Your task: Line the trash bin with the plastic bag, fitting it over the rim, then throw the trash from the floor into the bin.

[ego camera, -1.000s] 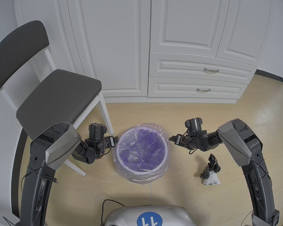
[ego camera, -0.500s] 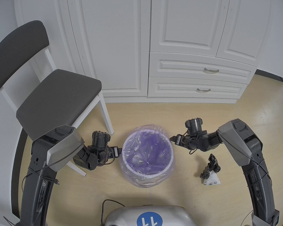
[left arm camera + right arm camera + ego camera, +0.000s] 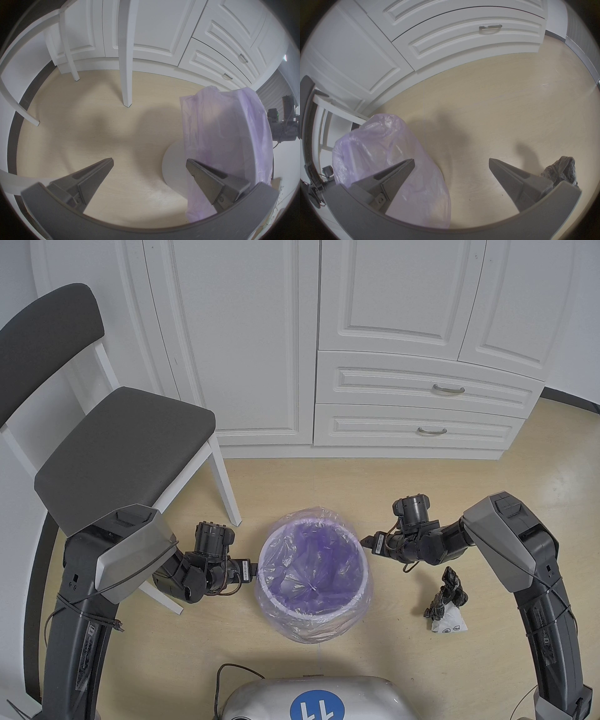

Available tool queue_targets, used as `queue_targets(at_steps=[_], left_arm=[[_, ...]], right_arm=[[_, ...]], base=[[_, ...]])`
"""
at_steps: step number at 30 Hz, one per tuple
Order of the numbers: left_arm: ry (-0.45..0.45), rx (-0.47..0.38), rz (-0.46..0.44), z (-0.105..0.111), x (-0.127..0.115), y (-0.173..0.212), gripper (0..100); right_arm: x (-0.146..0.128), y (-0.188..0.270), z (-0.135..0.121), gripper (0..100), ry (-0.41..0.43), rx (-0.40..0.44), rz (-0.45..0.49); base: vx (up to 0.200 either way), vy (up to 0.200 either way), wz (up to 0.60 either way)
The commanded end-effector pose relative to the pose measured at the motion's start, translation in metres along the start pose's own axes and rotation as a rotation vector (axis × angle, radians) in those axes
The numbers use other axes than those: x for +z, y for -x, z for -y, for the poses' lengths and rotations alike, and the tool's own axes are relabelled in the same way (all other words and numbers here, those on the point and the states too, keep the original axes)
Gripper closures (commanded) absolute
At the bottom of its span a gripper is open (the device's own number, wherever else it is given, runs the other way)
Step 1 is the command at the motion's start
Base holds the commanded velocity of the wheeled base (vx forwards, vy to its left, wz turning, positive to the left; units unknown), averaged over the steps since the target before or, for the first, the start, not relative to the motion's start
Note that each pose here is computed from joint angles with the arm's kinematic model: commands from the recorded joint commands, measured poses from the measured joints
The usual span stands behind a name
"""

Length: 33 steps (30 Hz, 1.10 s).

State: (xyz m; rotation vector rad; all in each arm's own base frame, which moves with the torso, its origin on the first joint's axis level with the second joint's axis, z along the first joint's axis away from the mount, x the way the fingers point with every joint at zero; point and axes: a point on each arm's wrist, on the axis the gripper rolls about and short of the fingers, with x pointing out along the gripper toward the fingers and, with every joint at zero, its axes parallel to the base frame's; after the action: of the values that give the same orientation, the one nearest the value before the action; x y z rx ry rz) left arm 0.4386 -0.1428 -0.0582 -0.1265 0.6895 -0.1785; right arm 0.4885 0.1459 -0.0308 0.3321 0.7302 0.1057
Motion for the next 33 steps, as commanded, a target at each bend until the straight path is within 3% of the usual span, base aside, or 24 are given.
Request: queue_targets(at_steps=[1, 13, 22, 33], left_arm=[[0.0, 0.005, 0.002, -0.003, 0.001, 0.001, 0], [-0.048, 0.025, -0.036, -0.012, -0.007, 0.004, 0], [-0.091, 0.042, -0.025, -0.021, 0.001, 0.015, 0], [-0.127, 0.049, 0.026, -0.024, 0.021, 0.037, 0]], right_arm=[[-0.007, 0.0, -0.001, 0, 0.008, -0.006, -0.023], [-0.041, -0.009, -0.018, 0, 0.062, 0.014, -0.095], [-0.021, -0.004, -0.001, 0, 0.035, -0.007, -0.06], [-0.007, 0.008, 0.002, 0, 0.037, -0.013, -0.04]], base=[[0.0, 0.0, 0.0], [0.0, 0.0, 0.0], [0.0, 0.0, 0.0], [0.0, 0.0, 0.0]])
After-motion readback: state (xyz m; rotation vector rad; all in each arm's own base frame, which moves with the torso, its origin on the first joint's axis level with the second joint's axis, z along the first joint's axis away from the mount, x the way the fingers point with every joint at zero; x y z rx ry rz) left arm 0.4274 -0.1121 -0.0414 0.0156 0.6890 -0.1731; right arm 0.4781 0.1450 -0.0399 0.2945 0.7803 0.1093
